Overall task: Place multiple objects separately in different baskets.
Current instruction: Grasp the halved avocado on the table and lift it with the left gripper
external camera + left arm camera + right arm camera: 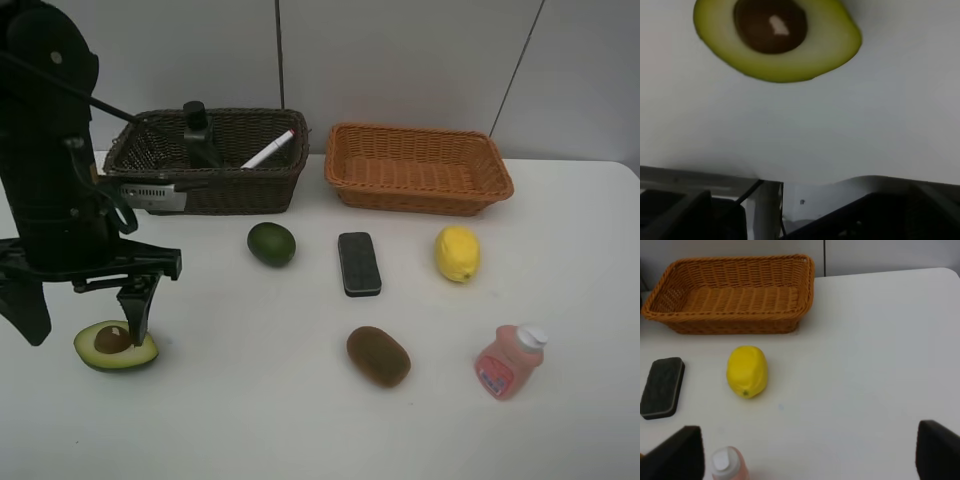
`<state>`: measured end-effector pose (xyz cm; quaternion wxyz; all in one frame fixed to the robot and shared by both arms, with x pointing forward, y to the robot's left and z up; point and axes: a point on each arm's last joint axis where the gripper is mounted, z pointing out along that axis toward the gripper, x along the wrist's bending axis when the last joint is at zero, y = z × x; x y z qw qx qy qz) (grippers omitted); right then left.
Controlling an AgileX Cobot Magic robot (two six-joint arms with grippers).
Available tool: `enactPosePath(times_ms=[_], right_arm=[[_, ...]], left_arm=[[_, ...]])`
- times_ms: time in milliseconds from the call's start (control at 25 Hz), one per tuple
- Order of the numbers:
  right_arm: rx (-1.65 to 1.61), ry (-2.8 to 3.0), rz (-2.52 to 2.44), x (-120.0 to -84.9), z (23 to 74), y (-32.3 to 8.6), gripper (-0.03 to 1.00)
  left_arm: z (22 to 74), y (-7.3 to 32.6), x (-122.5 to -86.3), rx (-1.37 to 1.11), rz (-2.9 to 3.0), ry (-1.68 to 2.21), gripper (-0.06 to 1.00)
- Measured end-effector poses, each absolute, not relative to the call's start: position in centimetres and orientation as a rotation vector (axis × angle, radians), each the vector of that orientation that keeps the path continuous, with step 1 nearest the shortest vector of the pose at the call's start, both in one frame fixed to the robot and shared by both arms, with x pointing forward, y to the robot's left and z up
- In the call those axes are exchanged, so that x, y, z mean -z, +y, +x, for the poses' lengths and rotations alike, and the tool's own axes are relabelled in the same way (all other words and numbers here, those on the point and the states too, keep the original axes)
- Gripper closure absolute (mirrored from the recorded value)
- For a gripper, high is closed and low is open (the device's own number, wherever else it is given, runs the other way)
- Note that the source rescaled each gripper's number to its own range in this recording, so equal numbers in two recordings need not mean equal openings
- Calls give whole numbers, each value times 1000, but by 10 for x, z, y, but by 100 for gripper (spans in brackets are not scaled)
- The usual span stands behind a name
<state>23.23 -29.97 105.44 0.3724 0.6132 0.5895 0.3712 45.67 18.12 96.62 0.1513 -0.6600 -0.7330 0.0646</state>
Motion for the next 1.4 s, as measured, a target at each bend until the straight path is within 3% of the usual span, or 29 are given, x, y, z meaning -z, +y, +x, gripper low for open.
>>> enactPosePath(times_ms=[800,1040,1400], right_arm=[[-951,1511,1571,-1054,232,-300,-3],[-951,1511,1571,-1054,232,-300,-3],[-951,1511,1571,-1054,232,-300,-3]], left_arm=[[498,209,-920,-214,-1525,-2495,-6],[502,205,-888,-270,-1442,-2481,-6],[504,206,-871,-273,-1418,-2459,-6]])
